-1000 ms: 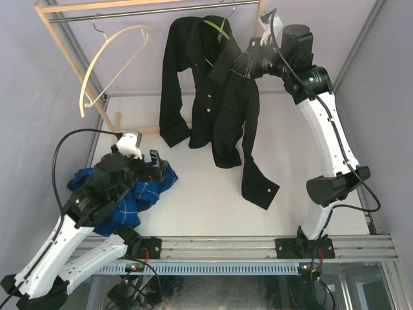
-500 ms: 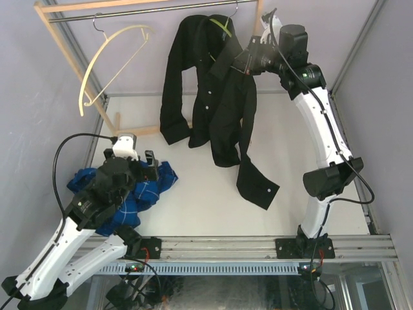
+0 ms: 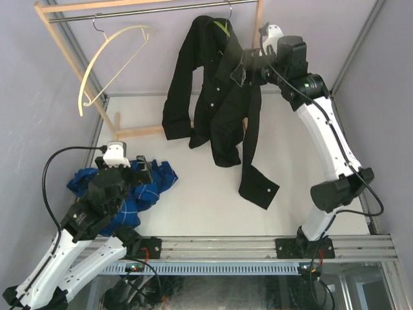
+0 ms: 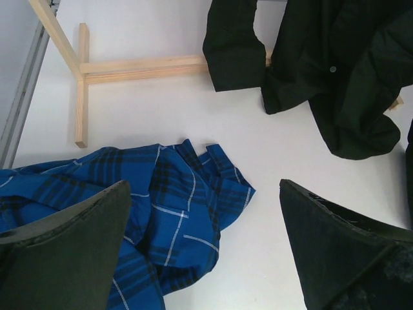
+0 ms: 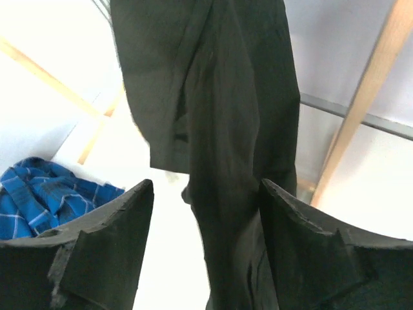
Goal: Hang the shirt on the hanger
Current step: Place the hanger at the clothesline, then adjust the shirt at the center of the board.
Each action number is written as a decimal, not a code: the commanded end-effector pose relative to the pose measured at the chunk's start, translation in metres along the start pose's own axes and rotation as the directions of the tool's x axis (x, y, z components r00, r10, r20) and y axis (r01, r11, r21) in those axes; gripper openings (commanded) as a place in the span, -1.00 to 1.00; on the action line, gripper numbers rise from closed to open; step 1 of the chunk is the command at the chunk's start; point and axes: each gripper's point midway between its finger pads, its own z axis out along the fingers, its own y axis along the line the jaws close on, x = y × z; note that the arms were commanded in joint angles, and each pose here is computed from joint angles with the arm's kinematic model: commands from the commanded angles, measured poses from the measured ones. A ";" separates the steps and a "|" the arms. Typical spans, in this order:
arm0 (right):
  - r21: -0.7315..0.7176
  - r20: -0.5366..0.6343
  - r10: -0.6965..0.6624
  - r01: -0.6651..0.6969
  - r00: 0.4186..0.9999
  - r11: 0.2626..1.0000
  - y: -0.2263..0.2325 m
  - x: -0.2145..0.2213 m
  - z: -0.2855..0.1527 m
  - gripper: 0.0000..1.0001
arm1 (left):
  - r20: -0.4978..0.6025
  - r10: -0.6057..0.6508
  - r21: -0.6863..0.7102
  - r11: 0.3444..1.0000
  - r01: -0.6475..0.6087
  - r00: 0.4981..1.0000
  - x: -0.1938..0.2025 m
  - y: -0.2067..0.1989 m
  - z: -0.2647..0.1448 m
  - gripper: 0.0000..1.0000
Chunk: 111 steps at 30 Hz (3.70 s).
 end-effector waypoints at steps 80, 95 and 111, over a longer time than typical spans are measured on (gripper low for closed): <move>0.111 -0.065 0.095 -0.087 0.993 0.990 0.061 0.234 0.052 -0.04 | 0.048 -0.058 -0.075 0.995 0.061 0.997 -0.013 0.002 0.015 1.00; 0.415 -0.145 0.160 -0.087 0.976 0.906 0.019 0.320 -0.050 0.80 | -0.014 -0.055 -0.020 0.998 0.055 0.998 -0.004 -0.017 0.026 1.00; 0.382 -0.221 0.082 0.009 0.972 0.924 0.008 0.324 -0.113 0.99 | -0.114 -0.188 -0.029 0.982 0.185 0.976 0.012 -0.025 0.021 1.00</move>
